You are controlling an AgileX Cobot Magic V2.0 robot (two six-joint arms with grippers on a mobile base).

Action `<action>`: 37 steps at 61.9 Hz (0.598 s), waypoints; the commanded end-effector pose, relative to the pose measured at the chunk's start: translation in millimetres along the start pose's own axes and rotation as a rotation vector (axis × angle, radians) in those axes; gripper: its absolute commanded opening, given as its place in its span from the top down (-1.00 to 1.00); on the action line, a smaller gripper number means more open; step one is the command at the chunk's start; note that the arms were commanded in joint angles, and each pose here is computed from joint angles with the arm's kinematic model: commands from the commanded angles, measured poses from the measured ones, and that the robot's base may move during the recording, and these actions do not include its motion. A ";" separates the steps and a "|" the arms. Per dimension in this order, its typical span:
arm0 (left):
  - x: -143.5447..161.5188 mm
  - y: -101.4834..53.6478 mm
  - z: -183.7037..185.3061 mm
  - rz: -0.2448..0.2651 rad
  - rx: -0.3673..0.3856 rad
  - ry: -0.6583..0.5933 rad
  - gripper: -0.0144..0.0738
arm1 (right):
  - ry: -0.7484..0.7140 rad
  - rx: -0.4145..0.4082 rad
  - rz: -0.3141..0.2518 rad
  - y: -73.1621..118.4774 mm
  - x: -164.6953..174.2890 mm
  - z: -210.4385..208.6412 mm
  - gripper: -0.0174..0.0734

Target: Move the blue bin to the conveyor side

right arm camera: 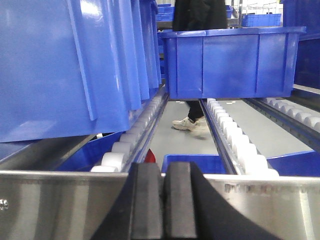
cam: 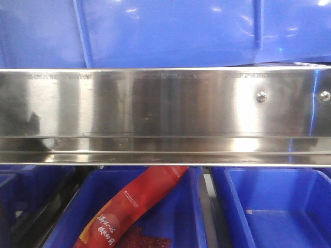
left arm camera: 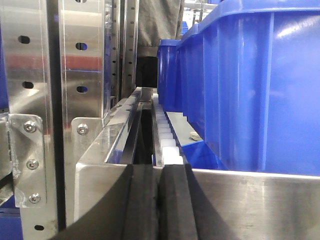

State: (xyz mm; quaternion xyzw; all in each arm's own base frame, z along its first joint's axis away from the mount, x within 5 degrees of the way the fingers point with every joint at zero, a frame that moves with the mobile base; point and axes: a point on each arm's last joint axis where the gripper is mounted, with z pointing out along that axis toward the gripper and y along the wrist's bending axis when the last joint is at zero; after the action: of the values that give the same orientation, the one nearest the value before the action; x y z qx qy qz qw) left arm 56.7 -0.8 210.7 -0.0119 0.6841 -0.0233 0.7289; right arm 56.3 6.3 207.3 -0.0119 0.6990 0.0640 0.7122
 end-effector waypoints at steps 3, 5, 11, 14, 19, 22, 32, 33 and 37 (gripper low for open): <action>-2.5 -0.1 -0.4 0.010 0.001 -0.023 0.71 | -0.022 -0.001 -0.004 0.1 -2.0 -0.2 0.81; -2.5 -0.1 -0.4 0.010 0.001 -0.023 0.71 | -0.022 -0.001 -0.004 0.1 -2.0 -0.2 0.81; -2.5 -0.1 -0.4 0.010 0.001 -0.023 0.71 | -0.022 -0.001 -0.004 0.1 -2.0 -0.2 0.81; -2.5 -0.1 -0.4 0.010 0.001 -0.023 0.71 | -0.022 -0.001 -0.004 0.1 -2.0 -0.2 0.81; -2.5 -0.1 -0.4 0.010 0.001 -0.023 0.71 | -0.022 -0.001 -0.004 0.1 -2.0 -0.2 0.81; -2.5 -0.1 -0.4 0.010 0.001 -0.023 0.71 | -0.022 -0.001 -0.004 0.1 -2.0 -0.2 0.81; -2.5 -0.1 -0.4 0.010 0.001 -0.023 0.71 | -0.022 -0.001 -0.004 0.1 -2.0 -0.2 0.81; -2.5 -0.1 -0.4 0.010 0.001 -0.023 0.71 | -0.022 -0.001 -0.004 0.1 -2.0 -0.2 0.81; -2.5 -0.1 -0.4 0.010 0.001 -0.023 0.71 | -0.022 -0.001 -0.004 0.1 -2.0 -0.2 0.81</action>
State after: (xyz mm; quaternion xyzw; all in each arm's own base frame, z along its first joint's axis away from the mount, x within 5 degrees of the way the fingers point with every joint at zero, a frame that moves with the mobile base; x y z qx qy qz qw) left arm 56.7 -0.8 210.7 -0.0119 0.6841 -0.0233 0.7289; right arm 56.3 6.3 207.3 -0.0119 0.6990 0.0640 0.7122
